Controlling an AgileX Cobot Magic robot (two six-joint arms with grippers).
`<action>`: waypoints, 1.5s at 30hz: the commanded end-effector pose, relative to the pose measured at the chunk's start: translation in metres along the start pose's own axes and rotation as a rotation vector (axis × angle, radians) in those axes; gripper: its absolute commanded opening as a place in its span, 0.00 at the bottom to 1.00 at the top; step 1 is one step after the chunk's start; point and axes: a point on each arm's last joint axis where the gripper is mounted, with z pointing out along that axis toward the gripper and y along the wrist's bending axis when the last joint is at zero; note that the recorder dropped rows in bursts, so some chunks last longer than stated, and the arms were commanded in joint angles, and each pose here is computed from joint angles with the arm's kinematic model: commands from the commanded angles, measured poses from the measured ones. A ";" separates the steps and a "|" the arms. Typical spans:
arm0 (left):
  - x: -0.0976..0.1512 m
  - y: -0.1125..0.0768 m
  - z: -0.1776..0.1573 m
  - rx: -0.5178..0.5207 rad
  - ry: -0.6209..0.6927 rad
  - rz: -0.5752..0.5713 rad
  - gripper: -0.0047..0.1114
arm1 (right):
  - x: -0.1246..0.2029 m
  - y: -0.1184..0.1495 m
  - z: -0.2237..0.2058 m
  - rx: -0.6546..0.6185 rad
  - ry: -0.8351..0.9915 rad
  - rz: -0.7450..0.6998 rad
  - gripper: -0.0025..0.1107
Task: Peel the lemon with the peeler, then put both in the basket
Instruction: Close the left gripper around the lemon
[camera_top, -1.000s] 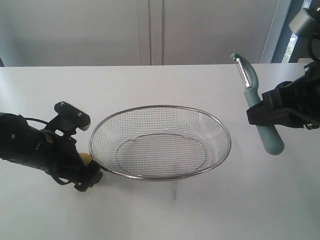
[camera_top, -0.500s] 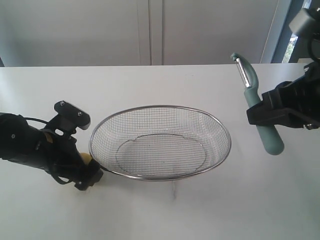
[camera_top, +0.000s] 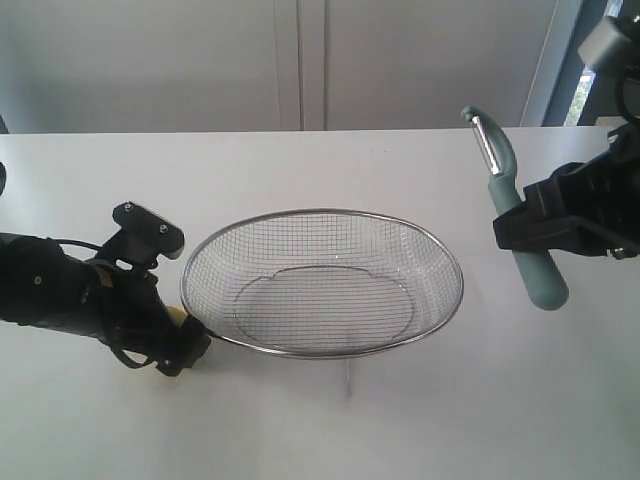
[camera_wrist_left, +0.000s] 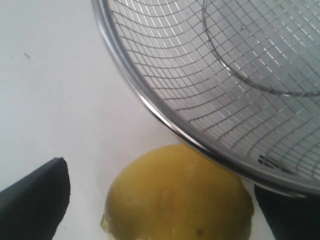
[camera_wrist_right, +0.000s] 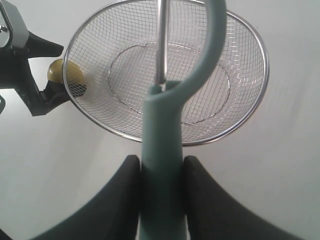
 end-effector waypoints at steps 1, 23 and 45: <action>0.003 -0.002 0.001 0.005 0.012 -0.007 0.95 | 0.000 0.001 -0.002 0.002 -0.013 -0.009 0.02; 0.005 -0.002 0.000 0.015 0.037 -0.012 0.94 | 0.000 0.001 -0.002 0.002 -0.013 -0.009 0.02; 0.013 -0.003 0.015 0.018 0.082 -0.008 0.31 | 0.000 0.001 -0.002 0.002 -0.013 -0.009 0.02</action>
